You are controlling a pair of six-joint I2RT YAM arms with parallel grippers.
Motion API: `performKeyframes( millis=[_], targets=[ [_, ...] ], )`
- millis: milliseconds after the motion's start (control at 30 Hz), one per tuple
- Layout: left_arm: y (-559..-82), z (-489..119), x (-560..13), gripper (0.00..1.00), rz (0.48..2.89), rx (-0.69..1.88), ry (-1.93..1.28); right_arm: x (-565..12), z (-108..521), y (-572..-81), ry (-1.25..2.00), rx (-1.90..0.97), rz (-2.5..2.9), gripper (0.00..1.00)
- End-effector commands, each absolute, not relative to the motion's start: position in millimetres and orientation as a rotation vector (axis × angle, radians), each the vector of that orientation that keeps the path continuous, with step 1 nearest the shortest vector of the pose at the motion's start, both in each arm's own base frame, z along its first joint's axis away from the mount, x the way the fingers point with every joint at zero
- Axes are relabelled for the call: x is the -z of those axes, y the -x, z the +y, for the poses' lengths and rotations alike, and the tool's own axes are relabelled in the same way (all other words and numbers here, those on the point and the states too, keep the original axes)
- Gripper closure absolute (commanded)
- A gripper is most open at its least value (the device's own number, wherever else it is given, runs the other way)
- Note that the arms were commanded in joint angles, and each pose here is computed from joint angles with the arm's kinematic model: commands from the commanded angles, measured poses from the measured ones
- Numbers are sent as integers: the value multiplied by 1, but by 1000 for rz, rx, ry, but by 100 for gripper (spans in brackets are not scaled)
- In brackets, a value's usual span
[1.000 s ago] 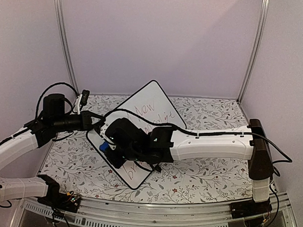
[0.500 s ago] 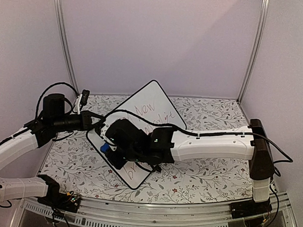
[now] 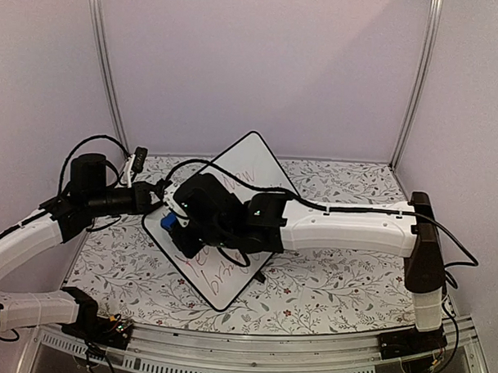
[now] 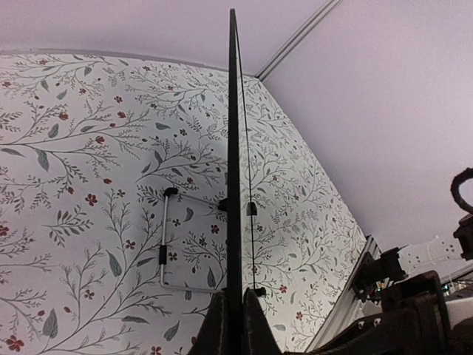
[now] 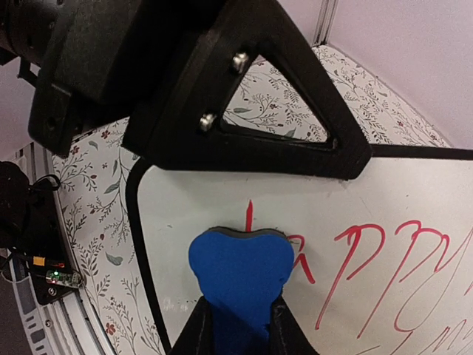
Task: Erase the whiteboard
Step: Erase the whiteboard at the center of the board.
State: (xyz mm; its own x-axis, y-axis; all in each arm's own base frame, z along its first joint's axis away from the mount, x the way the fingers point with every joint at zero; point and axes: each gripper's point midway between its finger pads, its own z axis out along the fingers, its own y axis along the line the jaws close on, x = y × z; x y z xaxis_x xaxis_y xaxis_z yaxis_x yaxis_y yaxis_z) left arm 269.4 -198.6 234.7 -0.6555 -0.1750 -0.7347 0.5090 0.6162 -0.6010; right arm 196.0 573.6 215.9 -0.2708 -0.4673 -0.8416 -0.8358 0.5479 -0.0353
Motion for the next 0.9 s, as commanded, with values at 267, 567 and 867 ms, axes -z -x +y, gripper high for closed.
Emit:
performKeyframes(
  millis=[267,567,867],
  targets=[
    [-262,-211,-259,100,1925,1129,-368,-222,593,-218,1054,-501,1867,91],
    [-261,-211,-260,100,1921,1132,-374,-195,577,-220,1084,-487,1944,91],
    [-261,-211,-260,100,1921,1135,-375,-171,558,-212,1114,-466,2011,91]
  ],
)
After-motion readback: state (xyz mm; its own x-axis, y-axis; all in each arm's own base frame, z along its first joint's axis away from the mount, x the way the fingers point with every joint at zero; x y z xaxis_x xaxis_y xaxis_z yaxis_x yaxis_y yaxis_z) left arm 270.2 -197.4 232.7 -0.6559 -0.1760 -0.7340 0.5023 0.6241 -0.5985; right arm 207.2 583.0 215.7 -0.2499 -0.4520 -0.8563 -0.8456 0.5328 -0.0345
